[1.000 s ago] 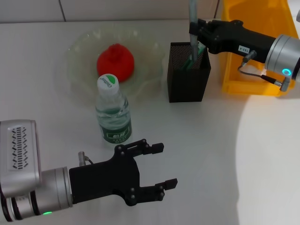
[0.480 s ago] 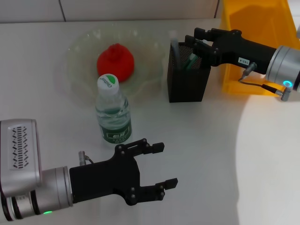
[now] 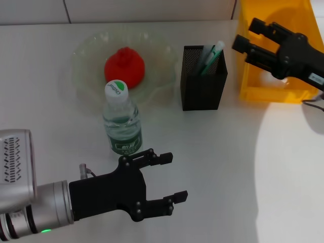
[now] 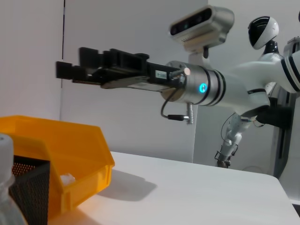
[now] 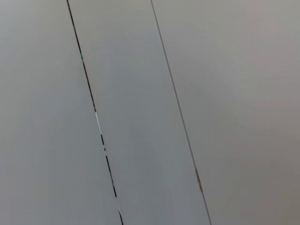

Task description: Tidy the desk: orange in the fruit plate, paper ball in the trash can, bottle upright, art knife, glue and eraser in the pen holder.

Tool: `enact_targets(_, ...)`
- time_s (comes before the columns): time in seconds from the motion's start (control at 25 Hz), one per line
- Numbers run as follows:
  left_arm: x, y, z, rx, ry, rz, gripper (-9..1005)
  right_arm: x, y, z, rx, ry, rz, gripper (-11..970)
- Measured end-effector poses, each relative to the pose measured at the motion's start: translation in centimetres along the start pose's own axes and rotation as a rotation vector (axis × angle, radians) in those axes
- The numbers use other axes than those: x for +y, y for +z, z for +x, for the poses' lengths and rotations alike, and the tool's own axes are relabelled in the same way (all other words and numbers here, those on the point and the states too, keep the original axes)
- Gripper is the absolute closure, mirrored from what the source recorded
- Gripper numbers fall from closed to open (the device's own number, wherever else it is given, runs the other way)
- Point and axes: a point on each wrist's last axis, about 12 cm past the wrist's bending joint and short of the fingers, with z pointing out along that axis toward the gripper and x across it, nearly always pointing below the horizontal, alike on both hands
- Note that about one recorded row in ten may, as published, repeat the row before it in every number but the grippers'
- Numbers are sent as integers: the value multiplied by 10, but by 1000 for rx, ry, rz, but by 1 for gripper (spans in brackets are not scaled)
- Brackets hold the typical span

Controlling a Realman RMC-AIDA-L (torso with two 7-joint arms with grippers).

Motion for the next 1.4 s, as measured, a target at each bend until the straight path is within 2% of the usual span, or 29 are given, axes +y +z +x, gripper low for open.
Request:
enact_targets(0.08, 0, -3, -2, -15, -4, -1, 208, 6, -27, 5, -8, -28, -15, 236)
enact_targets(0.12, 0, -3, -2, -16, -5, -3, 208, 6, -27, 5, -8, -28, -15, 227)
enact_targets(0.16, 0, -3, -2, -17, -5, -4, 208, 11, -44, 14, 19, -47, -23, 217)
enact_targets(0.2, 0, -3, -2, -17, -5, -4, 208, 11, -44, 14, 19, -47, -23, 207)
enact_targets(0.28, 1, -4, -2, -19, -6, -10, 208, 20, -59, 25, 61, -70, -54, 187)
enact_targets(0.36, 1, -6, -1, -16, -10, -13, 208, 36, -77, 41, 128, -107, -123, 168)
enact_targets(0.4, 1, -6, -1, -16, -10, -13, 208, 36, -77, 41, 128, -107, -123, 158)
enact_targets(0.56, 1, -8, 1, -13, -23, -26, 208, 54, -91, 59, 194, -82, -202, 148)
enact_targets(0.76, 2, -8, 2, -10, -26, -32, 208, 57, -91, 66, 247, -69, -232, 148)
enact_targets(1.4, 1, -15, 6, -15, -48, -65, 208, 56, -85, 68, 252, -59, -247, 148)
